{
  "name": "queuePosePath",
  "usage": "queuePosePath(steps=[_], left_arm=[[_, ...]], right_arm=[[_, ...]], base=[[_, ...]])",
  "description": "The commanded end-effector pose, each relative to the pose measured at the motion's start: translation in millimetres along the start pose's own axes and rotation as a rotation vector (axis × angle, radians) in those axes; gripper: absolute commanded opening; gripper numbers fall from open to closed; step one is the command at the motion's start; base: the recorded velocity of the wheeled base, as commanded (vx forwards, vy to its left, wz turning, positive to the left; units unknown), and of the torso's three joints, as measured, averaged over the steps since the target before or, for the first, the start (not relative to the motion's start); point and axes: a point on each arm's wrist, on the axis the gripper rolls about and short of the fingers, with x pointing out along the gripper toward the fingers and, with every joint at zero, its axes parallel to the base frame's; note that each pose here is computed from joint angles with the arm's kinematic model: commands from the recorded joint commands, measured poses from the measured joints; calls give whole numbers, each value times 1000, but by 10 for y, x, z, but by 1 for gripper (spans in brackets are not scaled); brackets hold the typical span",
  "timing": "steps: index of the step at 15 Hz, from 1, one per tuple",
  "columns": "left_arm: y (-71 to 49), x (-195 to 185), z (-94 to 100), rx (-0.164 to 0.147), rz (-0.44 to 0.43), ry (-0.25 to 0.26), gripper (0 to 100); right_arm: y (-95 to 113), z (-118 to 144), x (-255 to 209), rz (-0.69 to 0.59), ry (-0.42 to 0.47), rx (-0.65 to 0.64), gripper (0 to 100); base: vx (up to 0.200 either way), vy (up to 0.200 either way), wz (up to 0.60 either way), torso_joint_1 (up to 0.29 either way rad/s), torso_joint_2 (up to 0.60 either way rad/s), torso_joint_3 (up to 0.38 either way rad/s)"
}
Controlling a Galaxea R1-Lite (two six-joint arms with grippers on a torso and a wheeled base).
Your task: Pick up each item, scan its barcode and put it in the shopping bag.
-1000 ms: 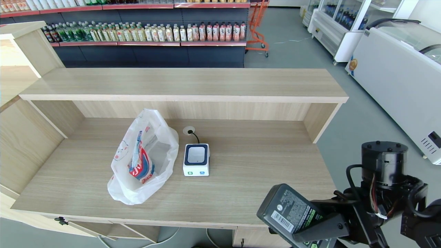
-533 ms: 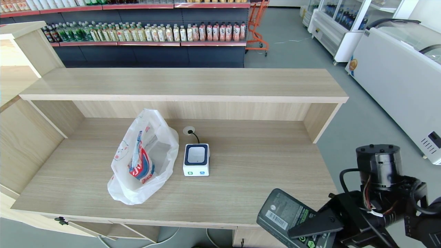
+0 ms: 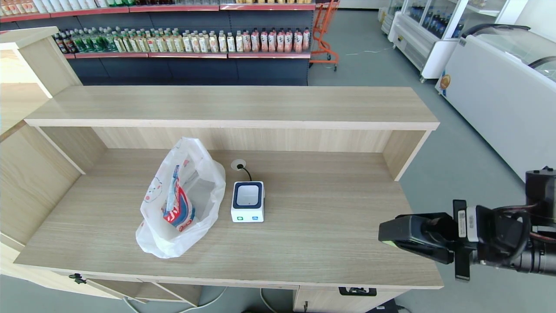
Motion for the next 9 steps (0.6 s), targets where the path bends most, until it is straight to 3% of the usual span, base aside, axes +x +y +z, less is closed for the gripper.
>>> queuePosePath(steps=[1, 2, 3, 4, 5, 6, 9], left_arm=[[0, 0, 0, 0, 1, -1, 100], [0, 0, 0, 0, 1, -1, 100], [0, 0, 0, 0, 1, -1, 100], [0, 0, 0, 0, 1, -1, 100], [0, 0, 0, 0, 1, -1, 100], [0, 0, 0, 0, 1, -1, 100], [0, 0, 0, 0, 1, -1, 100]], right_arm=[[-164, 150, -125, -94, -38, 462, 0], [-235, 198, -122, -108, -60, 621, 0], [-371, 244, -95, -160, -79, 892, 0], [-410, 260, -82, -180, -84, 987, 0], [-477, 231, -28, -234, -92, 1265, 0], [-479, 198, -12, -268, -101, 1465, 0], [-362, 123, -59, -286, -94, 1714, 0]], base=[[0, 0, 0, 0, 0, 0], [0, 0, 0, 0, 0, 0], [0, 0, 0, 0, 0, 0], [0, 0, 0, 0, 0, 0], [0, 0, 0, 0, 0, 0], [0, 0, 0, 0, 0, 0], [0, 0, 0, 0, 0, 0]])
